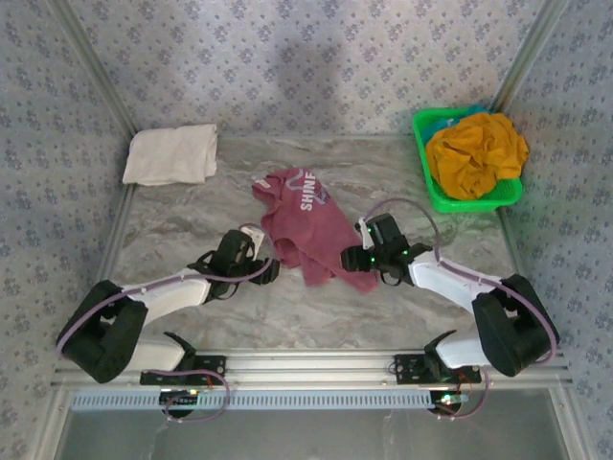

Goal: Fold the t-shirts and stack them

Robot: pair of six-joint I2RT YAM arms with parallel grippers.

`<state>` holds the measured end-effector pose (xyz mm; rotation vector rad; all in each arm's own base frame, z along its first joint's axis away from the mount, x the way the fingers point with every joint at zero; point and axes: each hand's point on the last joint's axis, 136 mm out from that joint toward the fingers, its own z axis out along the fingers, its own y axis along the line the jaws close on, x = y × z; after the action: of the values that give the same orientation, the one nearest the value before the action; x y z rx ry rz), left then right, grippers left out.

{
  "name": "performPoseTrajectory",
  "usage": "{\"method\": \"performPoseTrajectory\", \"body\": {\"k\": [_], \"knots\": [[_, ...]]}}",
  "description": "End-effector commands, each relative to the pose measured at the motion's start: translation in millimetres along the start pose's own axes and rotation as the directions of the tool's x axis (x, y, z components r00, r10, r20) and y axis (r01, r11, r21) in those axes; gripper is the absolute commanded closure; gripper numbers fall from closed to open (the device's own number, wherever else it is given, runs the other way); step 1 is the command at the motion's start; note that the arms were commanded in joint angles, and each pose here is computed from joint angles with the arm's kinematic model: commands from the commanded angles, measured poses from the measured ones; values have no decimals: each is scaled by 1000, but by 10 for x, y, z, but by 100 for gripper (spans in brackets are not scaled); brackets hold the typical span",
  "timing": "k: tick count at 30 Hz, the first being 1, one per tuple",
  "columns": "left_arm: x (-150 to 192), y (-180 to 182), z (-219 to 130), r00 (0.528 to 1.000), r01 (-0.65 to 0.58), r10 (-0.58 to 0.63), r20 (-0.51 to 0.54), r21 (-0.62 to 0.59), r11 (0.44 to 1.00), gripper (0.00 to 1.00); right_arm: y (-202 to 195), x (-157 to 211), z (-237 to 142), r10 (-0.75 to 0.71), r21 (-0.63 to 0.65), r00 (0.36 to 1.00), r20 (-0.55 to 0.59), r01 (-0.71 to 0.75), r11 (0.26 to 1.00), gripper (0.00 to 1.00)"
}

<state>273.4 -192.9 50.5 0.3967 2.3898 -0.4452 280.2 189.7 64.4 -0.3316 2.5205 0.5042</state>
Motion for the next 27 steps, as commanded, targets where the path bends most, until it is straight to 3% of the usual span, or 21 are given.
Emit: {"method": "performPoseTrajectory", "body": {"k": [1,7,10,15,16,20,27], "knots": [[-250,-86,36,998,4,-5,64,29,1000,28,33,-9,45,25,3,999,40,-25,1000,36],[-392,-134,158,997,20,-23,78,46,999,34,-11,259,138,19,47,1000,-21,-18,999,35],[-426,-157,203,995,30,-35,89,57,998,46,-26,361,152,-2,73,1000,-26,4,997,36],[-402,-135,312,996,50,-54,66,50,997,55,-91,492,177,32,97,999,-36,-28,995,39],[-397,-143,324,996,54,-58,64,56,997,61,-102,498,168,36,108,999,-37,-32,994,40],[-392,-113,317,993,84,-88,78,53,995,82,-126,515,137,20,126,999,-34,-15,992,57],[-474,34,145,984,129,-130,122,13,992,100,-113,329,3,-10,141,1000,13,8,990,94]]}}
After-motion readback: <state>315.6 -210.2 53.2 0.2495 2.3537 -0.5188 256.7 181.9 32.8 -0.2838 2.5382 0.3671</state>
